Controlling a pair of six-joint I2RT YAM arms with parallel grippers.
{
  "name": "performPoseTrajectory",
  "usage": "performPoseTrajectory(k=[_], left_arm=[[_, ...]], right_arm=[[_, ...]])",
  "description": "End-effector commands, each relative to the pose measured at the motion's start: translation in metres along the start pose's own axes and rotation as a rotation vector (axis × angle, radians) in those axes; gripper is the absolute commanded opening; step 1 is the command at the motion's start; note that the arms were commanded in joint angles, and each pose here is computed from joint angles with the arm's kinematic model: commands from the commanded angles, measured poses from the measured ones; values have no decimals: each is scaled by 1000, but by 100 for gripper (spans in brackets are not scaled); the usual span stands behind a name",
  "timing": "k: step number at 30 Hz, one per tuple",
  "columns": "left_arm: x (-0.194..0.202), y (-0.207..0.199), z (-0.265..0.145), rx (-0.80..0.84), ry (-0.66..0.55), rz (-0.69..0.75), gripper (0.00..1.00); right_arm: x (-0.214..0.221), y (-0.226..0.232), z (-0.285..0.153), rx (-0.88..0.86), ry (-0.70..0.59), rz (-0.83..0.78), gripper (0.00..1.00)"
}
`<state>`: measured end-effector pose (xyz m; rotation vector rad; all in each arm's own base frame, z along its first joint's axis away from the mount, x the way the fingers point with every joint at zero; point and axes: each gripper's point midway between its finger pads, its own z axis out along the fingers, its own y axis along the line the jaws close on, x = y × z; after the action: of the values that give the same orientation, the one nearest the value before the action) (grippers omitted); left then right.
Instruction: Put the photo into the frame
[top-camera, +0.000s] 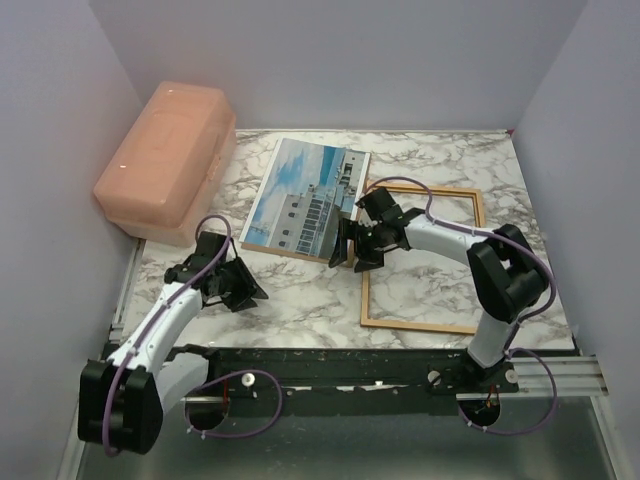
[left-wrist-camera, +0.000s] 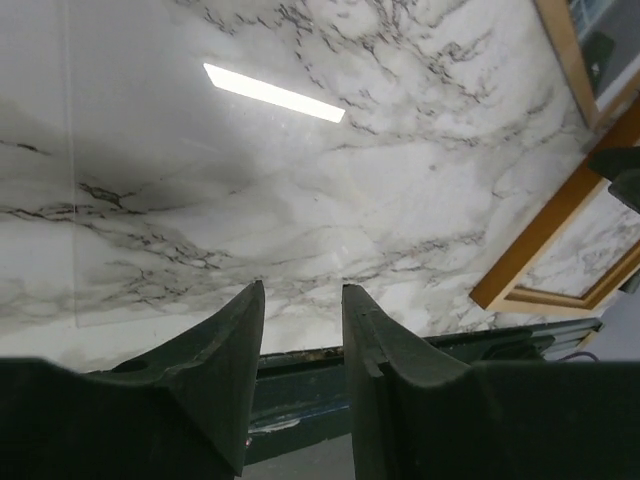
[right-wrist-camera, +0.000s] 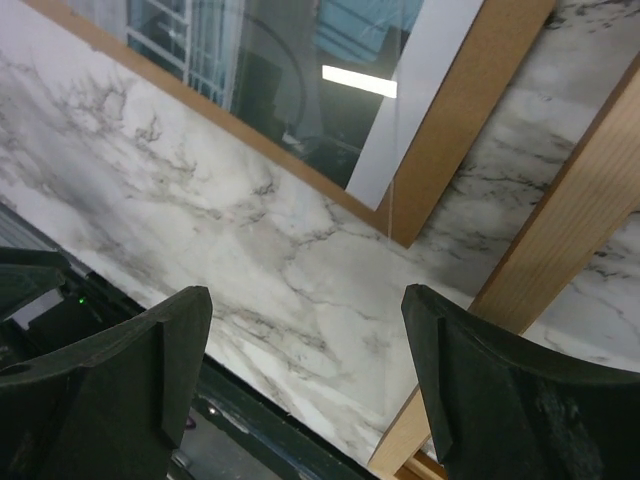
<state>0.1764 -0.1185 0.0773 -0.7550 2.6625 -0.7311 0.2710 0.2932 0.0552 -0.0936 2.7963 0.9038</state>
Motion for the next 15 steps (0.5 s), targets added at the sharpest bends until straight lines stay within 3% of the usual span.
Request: performPoseTrajectory(k=[1,9,15], left_arm=[[-30,0,21,-90,-69,16,36],[-32,18,40,-189,-28,29,36],[-30,22,46,-200,-7,34,36]], right_arm=[[-7,-15,11,94,-20,7,85],[-2,-20,28,139,-12,-1,85],[13,-13,35,39,-7,66,85]])
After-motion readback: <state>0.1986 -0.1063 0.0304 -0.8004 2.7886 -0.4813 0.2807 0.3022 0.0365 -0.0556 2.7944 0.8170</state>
